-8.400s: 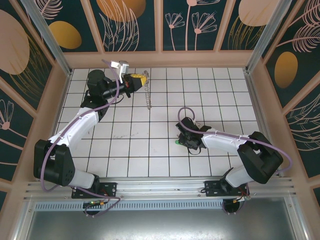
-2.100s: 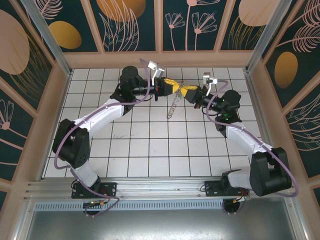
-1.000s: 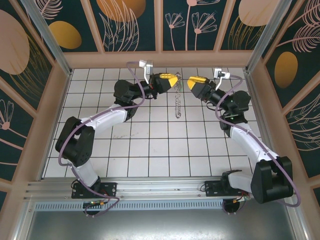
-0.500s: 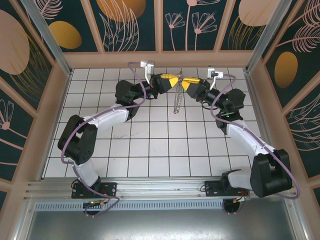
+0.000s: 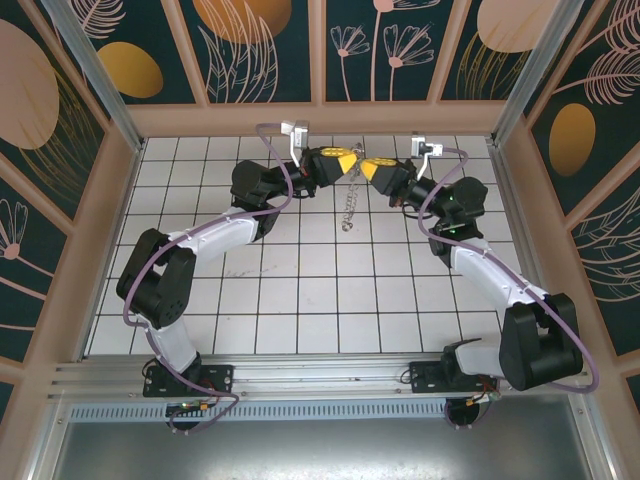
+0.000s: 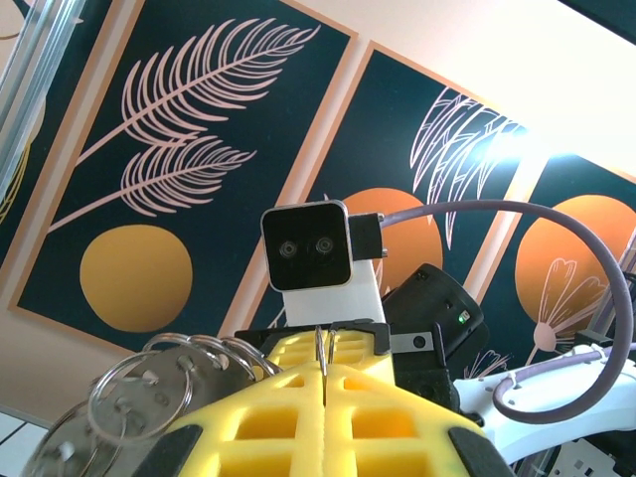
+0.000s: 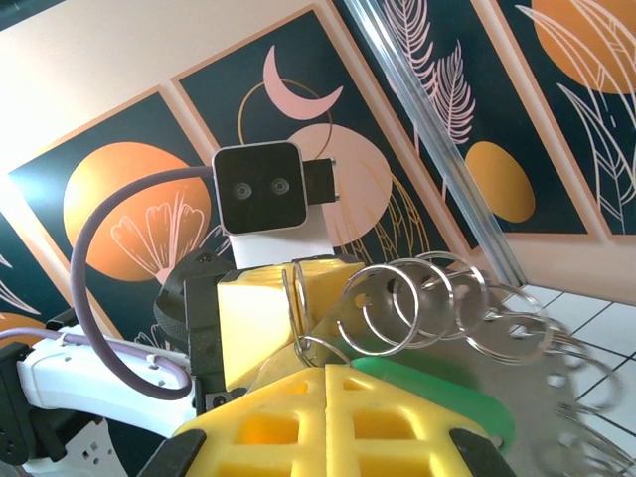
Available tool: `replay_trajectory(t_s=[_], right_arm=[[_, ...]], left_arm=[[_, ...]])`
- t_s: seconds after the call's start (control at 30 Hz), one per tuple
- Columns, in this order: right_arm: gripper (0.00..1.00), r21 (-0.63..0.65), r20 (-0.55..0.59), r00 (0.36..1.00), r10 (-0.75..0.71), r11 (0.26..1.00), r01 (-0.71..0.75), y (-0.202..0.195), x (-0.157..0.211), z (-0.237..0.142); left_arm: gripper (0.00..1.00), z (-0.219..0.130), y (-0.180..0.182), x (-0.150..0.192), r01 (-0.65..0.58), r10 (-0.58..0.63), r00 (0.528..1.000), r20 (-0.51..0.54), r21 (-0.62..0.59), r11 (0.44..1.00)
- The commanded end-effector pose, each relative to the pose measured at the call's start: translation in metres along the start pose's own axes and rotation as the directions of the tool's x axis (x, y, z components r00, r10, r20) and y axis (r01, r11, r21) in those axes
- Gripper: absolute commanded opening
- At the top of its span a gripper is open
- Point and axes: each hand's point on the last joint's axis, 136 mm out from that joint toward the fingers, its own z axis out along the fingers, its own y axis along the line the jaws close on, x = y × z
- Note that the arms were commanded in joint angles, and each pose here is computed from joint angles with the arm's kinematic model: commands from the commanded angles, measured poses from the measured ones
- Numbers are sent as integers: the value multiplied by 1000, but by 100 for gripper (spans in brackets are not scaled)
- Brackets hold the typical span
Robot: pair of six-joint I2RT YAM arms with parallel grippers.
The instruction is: Put the keys on the keyring
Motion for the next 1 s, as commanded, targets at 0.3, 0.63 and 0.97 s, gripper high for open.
replay_trajectory(t_s=[0.3,0.63,0.97], right_arm=[[0,-32,-79,996,-32,999,30,11,22,7],[18,47,-27,994,-109,993,110,13,-8,-20],[33,28,-13,984,-180,983,180,20,-29,-20]], left_arm=[[0,5,-15,-20,-68,65,997,49,50,996],[0,6,-16,-18,-66,63,997,44,56,996],[0,5,-17,-17,-62,60,998,37,62,996]])
